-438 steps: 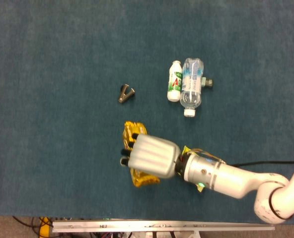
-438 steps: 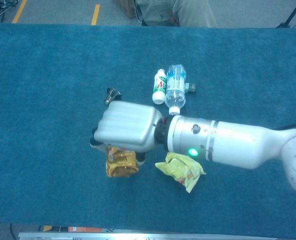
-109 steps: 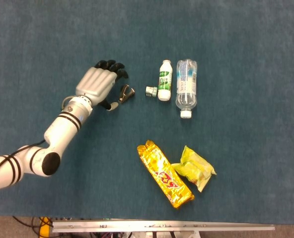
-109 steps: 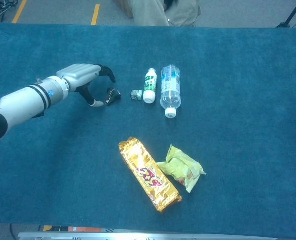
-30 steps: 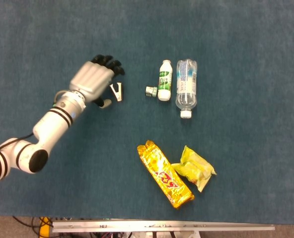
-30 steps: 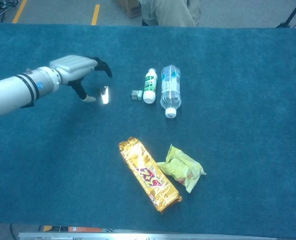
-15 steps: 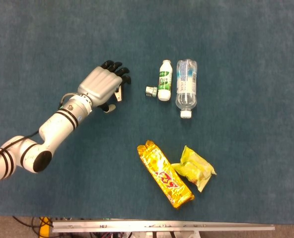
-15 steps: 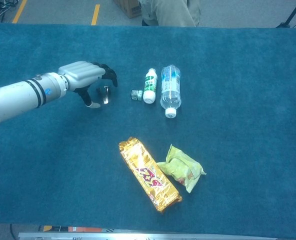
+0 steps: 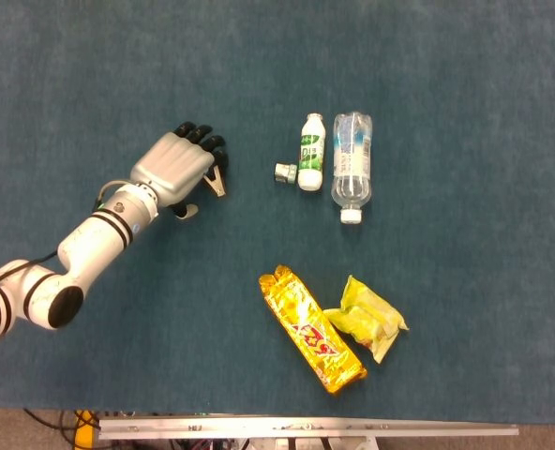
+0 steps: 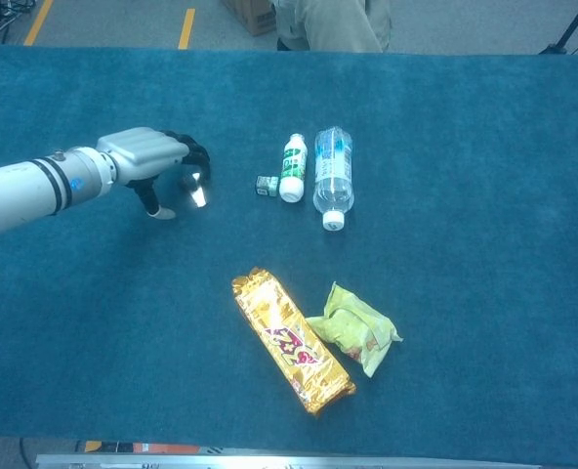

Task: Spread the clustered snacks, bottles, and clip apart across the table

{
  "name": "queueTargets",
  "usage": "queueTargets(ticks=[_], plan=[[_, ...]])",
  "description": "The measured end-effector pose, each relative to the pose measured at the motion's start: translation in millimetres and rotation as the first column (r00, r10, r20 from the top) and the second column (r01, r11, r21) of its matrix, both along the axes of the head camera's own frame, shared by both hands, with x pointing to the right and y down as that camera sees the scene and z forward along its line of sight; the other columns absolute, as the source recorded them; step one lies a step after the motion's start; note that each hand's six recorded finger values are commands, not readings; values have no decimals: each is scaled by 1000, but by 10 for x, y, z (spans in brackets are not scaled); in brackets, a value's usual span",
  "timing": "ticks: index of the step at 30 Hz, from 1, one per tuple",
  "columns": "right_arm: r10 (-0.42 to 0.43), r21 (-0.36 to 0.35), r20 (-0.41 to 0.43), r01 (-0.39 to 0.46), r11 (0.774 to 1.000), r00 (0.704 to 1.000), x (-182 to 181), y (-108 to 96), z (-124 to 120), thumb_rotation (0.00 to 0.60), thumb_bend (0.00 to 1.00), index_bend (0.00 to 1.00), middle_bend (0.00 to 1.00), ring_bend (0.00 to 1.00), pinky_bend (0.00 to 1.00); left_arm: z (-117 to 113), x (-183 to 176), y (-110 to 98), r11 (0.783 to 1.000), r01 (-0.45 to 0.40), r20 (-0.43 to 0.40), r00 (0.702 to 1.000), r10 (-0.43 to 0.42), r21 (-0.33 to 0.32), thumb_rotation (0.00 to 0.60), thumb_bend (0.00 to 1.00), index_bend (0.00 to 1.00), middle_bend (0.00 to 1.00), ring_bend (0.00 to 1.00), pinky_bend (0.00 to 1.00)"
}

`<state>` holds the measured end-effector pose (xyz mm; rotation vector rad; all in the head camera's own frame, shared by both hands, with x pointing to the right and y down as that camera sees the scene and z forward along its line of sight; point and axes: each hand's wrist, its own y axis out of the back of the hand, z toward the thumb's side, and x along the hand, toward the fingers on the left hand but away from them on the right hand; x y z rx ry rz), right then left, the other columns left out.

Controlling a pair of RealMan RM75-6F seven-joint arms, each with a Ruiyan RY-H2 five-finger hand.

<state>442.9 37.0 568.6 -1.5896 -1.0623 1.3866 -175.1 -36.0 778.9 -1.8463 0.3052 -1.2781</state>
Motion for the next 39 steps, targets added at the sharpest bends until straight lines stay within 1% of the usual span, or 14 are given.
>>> queueTargets(ticks=[6,9,15,23,28,39], plan=[[7,3,3,-7,1000,1000,17,18,-19,519,76,13,313,144,303,-18,-196,-27,1000,26,38,999,-26,1,600,220,249,115,31,73],[8,2,3,-8,1000,1000,24,25,-22,519,76,13,313,144,303,-33,-248,-21,999,43,37,998,-43,2,600,220,267,115,31,73],[8,3,6,-8,1000,1000,29,28,-34,519,76,13,313,145,303,-49,-189,-28,998,70,0,998,-70,10,600,220,281,119,31,73],[26,-6,8,-26,1000,1000,104,51,-29,519,75,13,313,144,303,7,-113,-90,993,115,-31,993,-115,21,600,220,322,139,33,73],[29,-7,7,-29,1000,1000,126,53,-29,519,75,13,313,144,303,30,-136,-146,989,144,-35,989,-142,37,600,220,348,148,36,73],[29,-9,8,-29,1000,1000,120,58,-27,519,76,16,313,144,303,73,-174,-148,984,174,-39,984,-173,31,600,220,369,161,39,73]])
